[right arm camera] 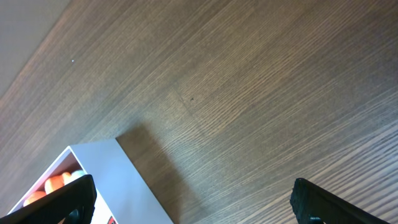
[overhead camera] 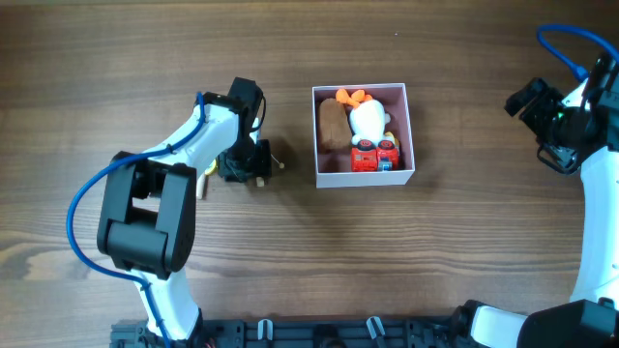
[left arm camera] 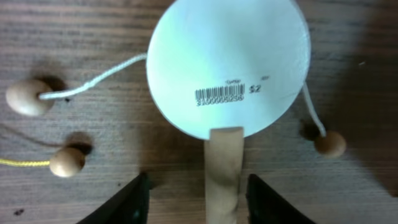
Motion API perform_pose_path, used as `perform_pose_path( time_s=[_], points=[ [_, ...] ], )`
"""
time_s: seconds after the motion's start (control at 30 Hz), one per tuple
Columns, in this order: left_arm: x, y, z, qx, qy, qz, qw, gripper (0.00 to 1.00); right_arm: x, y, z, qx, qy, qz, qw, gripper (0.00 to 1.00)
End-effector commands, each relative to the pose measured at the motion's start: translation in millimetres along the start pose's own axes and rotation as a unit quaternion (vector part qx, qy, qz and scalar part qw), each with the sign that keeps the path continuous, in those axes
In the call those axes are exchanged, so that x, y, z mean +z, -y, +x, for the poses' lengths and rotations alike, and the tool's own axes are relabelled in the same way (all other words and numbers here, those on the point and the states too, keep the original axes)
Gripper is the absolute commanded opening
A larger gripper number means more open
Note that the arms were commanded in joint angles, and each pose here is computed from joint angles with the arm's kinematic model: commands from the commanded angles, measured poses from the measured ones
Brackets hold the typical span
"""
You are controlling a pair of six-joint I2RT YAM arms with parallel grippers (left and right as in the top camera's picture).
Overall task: Pack container
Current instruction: 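Grasp the white rattle drum by its wooden handle with the left gripper, then move the white rattle over the box and release it inside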
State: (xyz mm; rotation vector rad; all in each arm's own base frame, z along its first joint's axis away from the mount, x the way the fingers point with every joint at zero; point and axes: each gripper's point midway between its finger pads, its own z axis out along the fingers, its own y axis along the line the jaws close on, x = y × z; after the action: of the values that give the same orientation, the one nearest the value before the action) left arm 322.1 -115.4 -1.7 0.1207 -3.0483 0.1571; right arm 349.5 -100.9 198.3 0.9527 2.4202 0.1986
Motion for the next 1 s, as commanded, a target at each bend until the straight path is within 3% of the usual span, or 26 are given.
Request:
perform_pose_path(
  time_s=[0.0, 0.13, 0.3, 0.43, 0.53, 0.6, 0.63, 0.7, 0.83, 0.9, 0.97],
  points=[
    [12.7, 1.1, 5.4, -0.008, -0.019, 0.003, 1.0, 0.44, 2.8, -1.2, 1.2, 0.003, -0.005, -0.003, 1.0, 1.0],
    [12.7, 1.8, 3.4, -0.005, -0.015, 0.005, 1.0, 0.18, 2.8, -1.2, 1.2, 0.003, -0.005, -0.003, 1.0, 1.0],
    [-3.1, 4.8, 1.1, -0.001, -0.013, 0.006, 1.0, 0.12, 2.8, -1.2, 1.2, 0.004, -0.005, -0.003, 1.0, 1.0],
    [-65.9, 19.0, -6.0, 0.006, 0.003, 0.012, 1.0, 0.11, 2.8, -1.2, 1.2, 0.004, -0.005, -0.003, 1.0, 1.0],
    [-123.7, 50.3, -10.8, 0.07, 0.052, 0.033, 0.996, 0.04, 2.8, -1.2, 1.2, 0.003, -0.005, -0.003, 1.0, 1.0],
    [-151.5, 83.6, -11.8, 0.147, 0.1, 0.052, 0.983, 0.04, 2.8, -1.2, 1.2, 0.004, -0.005, -0.003, 1.0, 1.0],
    [-159.0, 108.6, -8.5, 0.224, 0.128, 0.058, 0.964, 0.04, 2.8, -1.2, 1.2, 0.003, -0.005, -0.003, 1.0, 1.0],
    [-159.3, 132.8, -2.5, 0.296, 0.145, 0.061, 0.942, 0.04, 2.8, -1.2, 1.2, 0.003, -0.005, -0.003, 1.0, 1.0],
    [-146.2, 188.5, 13.9, 0.459, 0.171, 0.059, 0.87, 0.04, 2.8, -1.2, 1.2, 0.003, -0.005, -0.003, 1.0, 1.0],
    [-137.3, 204.5, 15.7, 0.498, 0.18, 0.05, 0.847, 0.04, 2.8, -1.2, 1.2, 0.003, -0.005, -0.003, 1.0, 1.0],
    [-125.7, 211.8, 10.0, 0.503, 0.184, 0.04, 0.844, 0.04, 2.8, -1.2, 1.2, 0.004, -0.005, -0.003, 1.0, 1.0]
  ],
)
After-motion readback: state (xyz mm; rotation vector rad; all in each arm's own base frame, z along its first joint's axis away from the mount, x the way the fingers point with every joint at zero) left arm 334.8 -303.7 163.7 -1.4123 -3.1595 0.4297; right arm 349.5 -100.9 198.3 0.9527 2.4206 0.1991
